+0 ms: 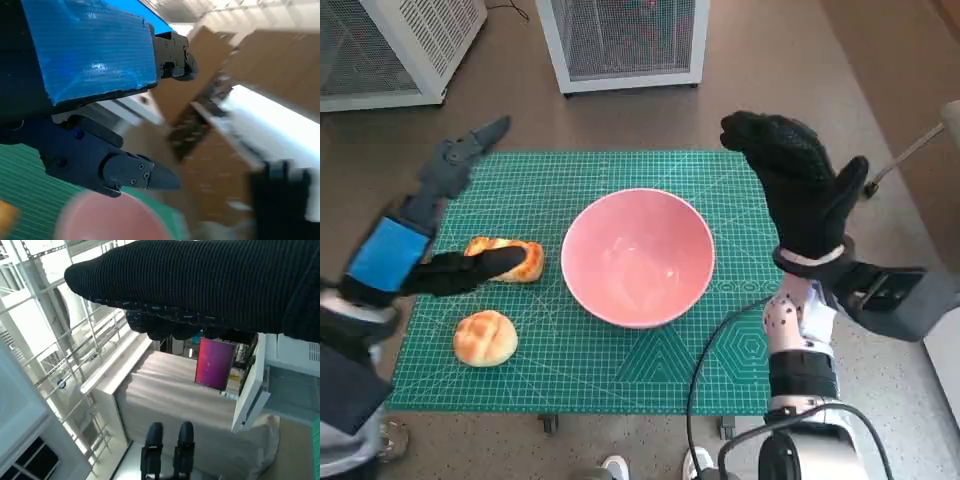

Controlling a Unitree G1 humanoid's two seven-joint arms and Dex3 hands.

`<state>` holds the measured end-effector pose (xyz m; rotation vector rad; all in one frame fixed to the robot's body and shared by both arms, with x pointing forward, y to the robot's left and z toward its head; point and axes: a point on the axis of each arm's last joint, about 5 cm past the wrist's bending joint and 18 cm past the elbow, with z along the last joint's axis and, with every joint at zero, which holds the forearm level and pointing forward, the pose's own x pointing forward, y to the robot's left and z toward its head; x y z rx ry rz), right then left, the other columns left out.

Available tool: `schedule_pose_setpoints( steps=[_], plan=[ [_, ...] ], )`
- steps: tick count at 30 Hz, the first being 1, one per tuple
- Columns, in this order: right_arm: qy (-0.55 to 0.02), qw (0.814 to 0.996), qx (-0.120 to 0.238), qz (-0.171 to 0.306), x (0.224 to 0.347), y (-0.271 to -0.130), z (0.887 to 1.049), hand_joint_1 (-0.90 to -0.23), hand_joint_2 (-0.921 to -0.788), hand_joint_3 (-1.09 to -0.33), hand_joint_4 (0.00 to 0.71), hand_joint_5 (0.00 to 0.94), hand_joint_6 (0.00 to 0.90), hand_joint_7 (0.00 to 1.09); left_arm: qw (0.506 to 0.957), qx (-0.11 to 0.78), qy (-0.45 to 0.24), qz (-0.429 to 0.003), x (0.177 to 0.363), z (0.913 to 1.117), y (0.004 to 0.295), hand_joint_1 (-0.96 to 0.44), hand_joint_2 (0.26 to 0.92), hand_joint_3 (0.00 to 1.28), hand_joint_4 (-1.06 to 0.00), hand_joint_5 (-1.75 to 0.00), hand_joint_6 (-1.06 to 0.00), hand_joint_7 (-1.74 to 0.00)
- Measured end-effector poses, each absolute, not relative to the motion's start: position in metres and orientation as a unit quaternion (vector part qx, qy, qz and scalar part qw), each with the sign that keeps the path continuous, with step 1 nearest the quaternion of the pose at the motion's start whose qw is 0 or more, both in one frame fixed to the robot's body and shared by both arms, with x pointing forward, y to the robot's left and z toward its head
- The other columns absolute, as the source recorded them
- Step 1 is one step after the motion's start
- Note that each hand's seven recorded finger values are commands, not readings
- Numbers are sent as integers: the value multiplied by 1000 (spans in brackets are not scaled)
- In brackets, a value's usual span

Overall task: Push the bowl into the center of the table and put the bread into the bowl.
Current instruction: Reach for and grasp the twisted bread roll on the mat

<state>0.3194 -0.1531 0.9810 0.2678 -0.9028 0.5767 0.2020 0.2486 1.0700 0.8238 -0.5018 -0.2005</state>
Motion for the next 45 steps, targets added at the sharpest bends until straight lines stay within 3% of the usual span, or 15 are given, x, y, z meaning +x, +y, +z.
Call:
schedule_pose_setpoints(
  steps=[4, 11, 21, 45],
  plan=[
    [-424, 852, 129, 280, 318, -153, 980, -611, -921, -673, 244, 0, 367, 0, 873, 441, -186, -92, 202, 1075, 252, -315, 722, 4, -67, 0, -22, -301],
    [-420, 850, 131, 289, 317, -151, 980, -617, -921, -655, 242, 0, 367, 0, 868, 483, -62, -97, 209, 1077, 248, -25, 717, 4, -40, -1, -114, -139],
    [-418, 850, 132, 291, 317, -150, 980, -614, -921, -652, 241, 0, 372, 3, 838, 537, 51, -82, 227, 1068, 234, 108, 735, 11, -2, 1, -169, -59],
    [-409, 854, 137, 292, 319, -153, 976, -611, -921, -638, 241, 0, 389, 11, 794, 578, 161, -95, 275, 1032, 228, 76, 738, 10, -32, -5, -201, -26]
  ],
)
